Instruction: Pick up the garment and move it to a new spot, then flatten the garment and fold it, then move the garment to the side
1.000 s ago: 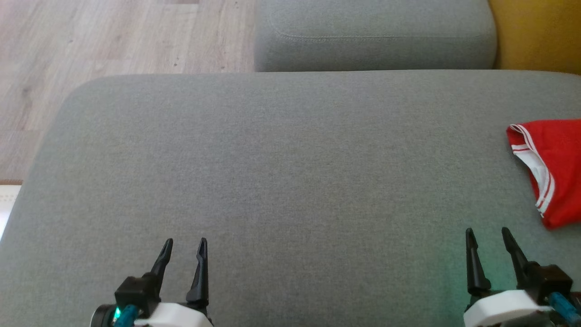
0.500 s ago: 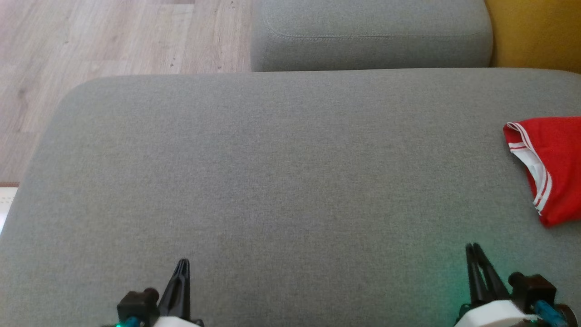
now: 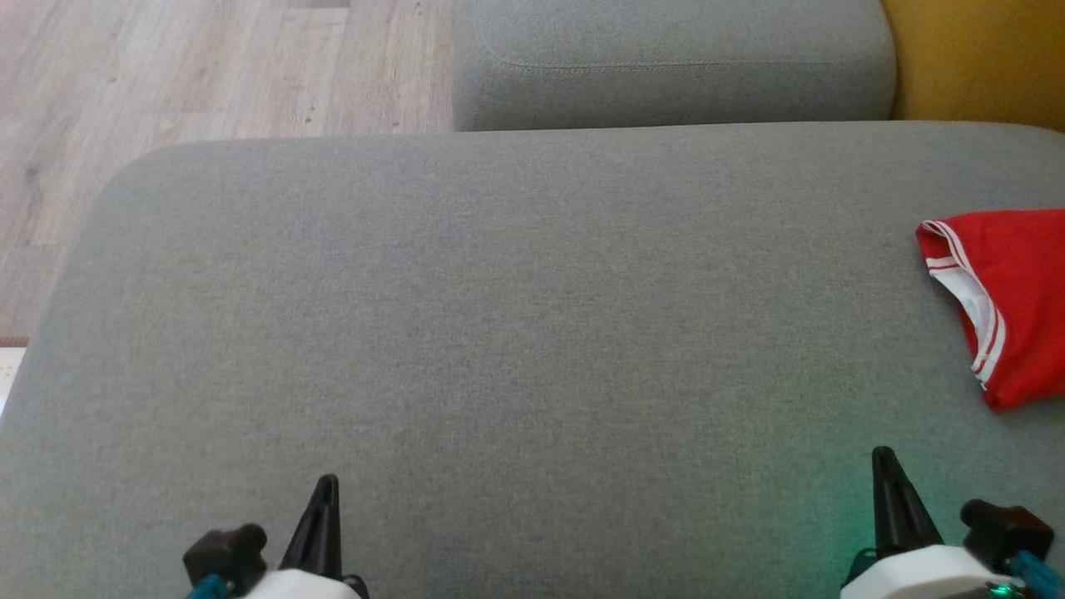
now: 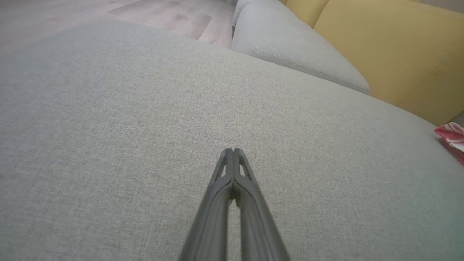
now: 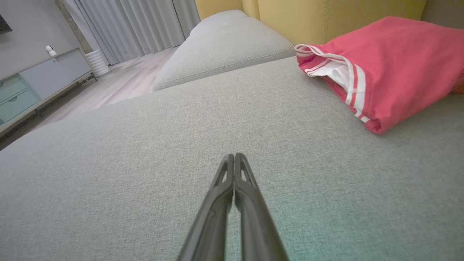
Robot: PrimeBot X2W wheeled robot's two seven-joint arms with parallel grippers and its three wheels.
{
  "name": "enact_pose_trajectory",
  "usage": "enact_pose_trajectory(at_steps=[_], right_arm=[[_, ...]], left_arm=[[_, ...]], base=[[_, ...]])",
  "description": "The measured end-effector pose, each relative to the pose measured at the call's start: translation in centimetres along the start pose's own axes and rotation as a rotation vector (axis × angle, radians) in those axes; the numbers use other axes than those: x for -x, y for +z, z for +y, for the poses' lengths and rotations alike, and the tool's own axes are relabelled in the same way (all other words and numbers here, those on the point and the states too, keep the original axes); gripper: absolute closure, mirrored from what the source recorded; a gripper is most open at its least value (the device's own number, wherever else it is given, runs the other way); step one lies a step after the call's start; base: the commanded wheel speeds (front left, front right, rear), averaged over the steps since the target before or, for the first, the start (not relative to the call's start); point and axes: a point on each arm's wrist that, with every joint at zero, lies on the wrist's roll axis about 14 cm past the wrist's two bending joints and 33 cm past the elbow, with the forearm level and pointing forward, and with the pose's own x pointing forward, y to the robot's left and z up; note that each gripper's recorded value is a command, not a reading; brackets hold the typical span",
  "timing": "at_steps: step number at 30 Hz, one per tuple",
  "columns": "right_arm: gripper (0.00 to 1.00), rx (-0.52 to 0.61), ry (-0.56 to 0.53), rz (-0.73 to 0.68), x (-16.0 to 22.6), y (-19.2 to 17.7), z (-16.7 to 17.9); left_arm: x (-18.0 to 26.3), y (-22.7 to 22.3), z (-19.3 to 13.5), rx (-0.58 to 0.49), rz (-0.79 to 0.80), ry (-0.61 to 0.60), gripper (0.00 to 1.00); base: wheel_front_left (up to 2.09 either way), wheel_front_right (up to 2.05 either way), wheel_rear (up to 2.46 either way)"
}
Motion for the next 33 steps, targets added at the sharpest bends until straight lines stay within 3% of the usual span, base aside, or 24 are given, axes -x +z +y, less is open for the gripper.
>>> enact_pose_trajectory(at_steps=[33], right_arm=[[1.0, -0.409, -0.058, -0.037, -0.8, 1.7, -1.1]], left_arm=[[-1.9, 1.2, 0.9, 0.384, 0.018, 0.023, 1.0]], base=[[0.0, 0.0, 0.0]])
